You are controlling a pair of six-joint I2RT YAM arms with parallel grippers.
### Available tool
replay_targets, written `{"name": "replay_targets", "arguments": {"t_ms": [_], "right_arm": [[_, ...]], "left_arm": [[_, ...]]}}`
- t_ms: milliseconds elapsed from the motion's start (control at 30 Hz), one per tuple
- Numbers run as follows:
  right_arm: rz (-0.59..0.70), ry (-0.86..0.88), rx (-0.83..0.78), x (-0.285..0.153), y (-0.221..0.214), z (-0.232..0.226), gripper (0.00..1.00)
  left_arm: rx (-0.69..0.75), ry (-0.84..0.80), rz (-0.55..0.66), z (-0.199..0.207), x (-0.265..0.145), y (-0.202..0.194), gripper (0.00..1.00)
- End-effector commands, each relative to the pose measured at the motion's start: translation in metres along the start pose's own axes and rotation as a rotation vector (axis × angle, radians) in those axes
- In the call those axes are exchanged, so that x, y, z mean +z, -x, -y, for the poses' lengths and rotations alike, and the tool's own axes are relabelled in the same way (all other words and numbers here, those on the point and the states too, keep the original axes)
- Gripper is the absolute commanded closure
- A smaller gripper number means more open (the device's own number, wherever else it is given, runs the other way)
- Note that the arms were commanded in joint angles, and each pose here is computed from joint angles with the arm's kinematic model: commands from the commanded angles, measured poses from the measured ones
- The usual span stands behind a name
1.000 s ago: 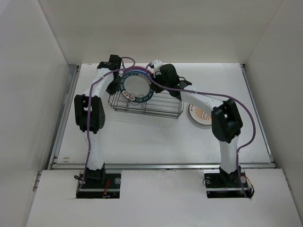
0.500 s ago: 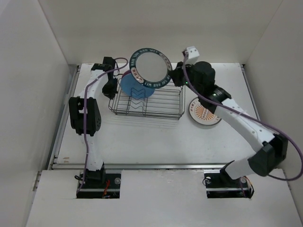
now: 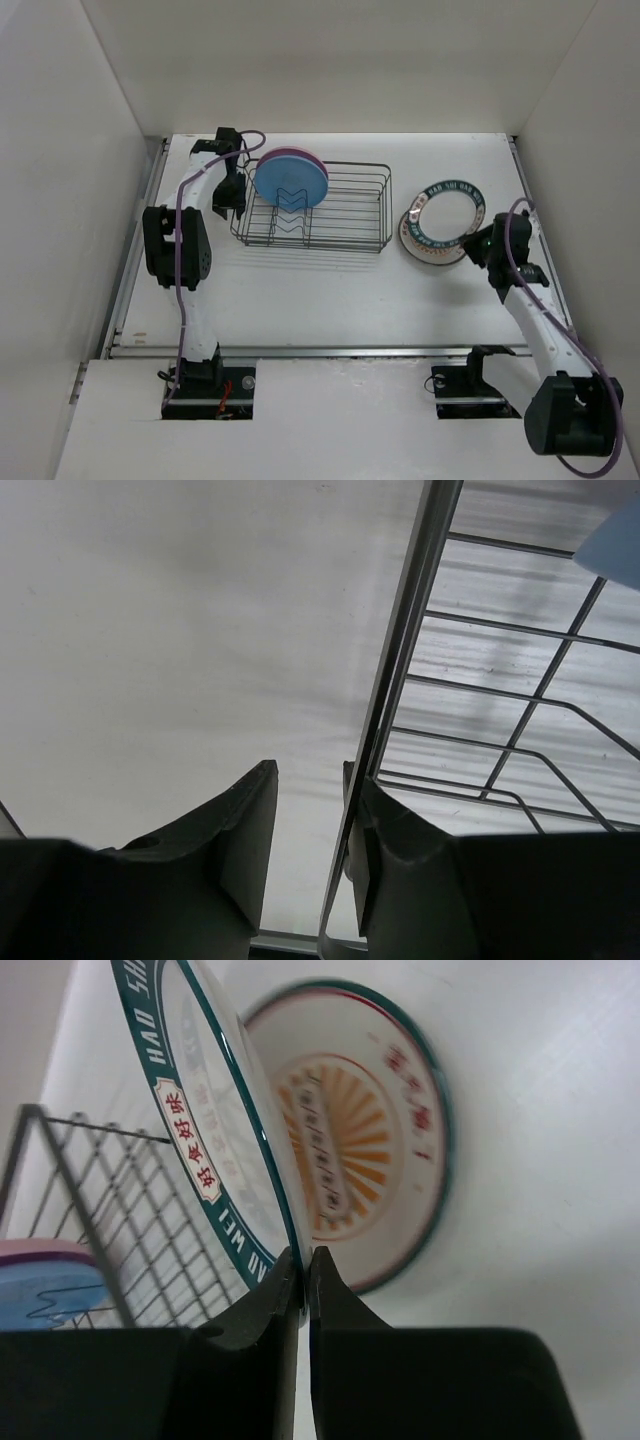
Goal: Unload the plates from the dish rack
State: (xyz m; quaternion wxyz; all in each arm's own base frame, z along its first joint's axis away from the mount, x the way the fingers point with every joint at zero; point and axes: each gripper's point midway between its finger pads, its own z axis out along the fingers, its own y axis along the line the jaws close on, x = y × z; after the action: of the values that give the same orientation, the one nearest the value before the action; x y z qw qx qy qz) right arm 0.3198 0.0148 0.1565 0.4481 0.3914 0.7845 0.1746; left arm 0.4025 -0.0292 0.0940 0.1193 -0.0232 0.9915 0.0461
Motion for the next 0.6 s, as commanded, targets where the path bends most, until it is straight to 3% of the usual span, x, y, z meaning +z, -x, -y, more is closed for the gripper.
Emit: {"name": "replay_targets", "arguments": {"t_ms": [0,133,200,300,367,467,567], "right_arm": [[0.018,0.050,0.227,-0.002,-0.001,0.003,1.00],[-0.020,-0.019,0.248,0.012,-0.013,0.023,1.00],[-0.046,-0.045,0.266,0.017,-0.017,0.030,1.00],[-0.137,-0.056,0.292,0.032,-0.035,0.041,0.69],[-0.218,-0.078,0.291,0.043,-0.048,0.043,0.37],[-0.312,-0.091,0.233,0.050,-0.058,0.042,0.24],[-0.377,-0.128,0.191,0.056,-0.069,0.051,0.23]], "left_arm": [[-0.030,0.011,0.013,-0.002,-0.020,-0.005,0.69],[-0.025,-0.001,0.088,-0.002,-0.035,0.011,0.65],[-0.021,-0.008,0.136,-0.003,-0.046,0.020,0.47],[0.015,-0.033,0.219,0.001,-0.066,0.031,0.20],[0.045,-0.056,0.302,0.007,-0.078,0.043,0.17],[0.158,-0.060,0.420,0.014,-0.102,0.055,0.12],[0.329,-0.072,0.471,0.029,-0.114,0.061,0.11]]}}
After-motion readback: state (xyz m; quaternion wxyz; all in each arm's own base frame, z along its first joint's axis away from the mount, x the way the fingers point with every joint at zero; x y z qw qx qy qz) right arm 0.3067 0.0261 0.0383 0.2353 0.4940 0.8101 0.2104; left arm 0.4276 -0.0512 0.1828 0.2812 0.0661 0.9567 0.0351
